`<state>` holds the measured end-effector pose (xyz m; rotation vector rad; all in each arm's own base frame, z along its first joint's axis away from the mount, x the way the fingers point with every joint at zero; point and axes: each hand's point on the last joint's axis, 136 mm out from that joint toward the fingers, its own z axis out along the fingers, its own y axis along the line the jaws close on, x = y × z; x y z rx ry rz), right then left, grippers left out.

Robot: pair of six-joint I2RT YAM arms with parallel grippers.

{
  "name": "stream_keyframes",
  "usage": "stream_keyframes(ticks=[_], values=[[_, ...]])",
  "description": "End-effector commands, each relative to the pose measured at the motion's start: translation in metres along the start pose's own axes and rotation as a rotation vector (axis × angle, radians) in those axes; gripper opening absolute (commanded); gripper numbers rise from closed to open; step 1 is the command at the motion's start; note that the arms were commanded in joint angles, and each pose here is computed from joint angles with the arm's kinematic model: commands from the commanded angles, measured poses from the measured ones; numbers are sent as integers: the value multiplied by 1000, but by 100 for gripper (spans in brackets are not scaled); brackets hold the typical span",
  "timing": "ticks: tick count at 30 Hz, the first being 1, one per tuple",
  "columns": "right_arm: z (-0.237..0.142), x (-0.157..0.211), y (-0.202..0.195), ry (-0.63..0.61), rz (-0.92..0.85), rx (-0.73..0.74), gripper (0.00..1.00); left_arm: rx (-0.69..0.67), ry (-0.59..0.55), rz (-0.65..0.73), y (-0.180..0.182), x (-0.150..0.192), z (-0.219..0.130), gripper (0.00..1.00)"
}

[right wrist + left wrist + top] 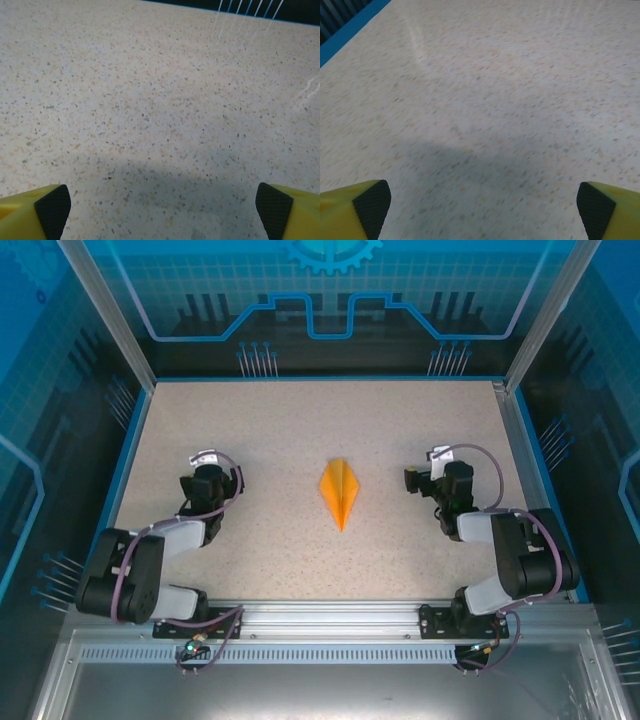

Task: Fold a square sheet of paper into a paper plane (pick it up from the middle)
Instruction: Reset both arms

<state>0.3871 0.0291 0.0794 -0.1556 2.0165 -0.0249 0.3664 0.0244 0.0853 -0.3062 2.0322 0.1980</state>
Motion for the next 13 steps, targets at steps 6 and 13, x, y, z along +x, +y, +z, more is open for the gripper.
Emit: stream_keyframes(ticks=[6, 13], values=[[2, -17, -3, -52, 15, -6, 99, 141, -93, -36, -10, -15, 17, 99], [2, -16, -3, -50, 16, -9, 99, 133, -101, -8, -15, -16, 17, 99]])
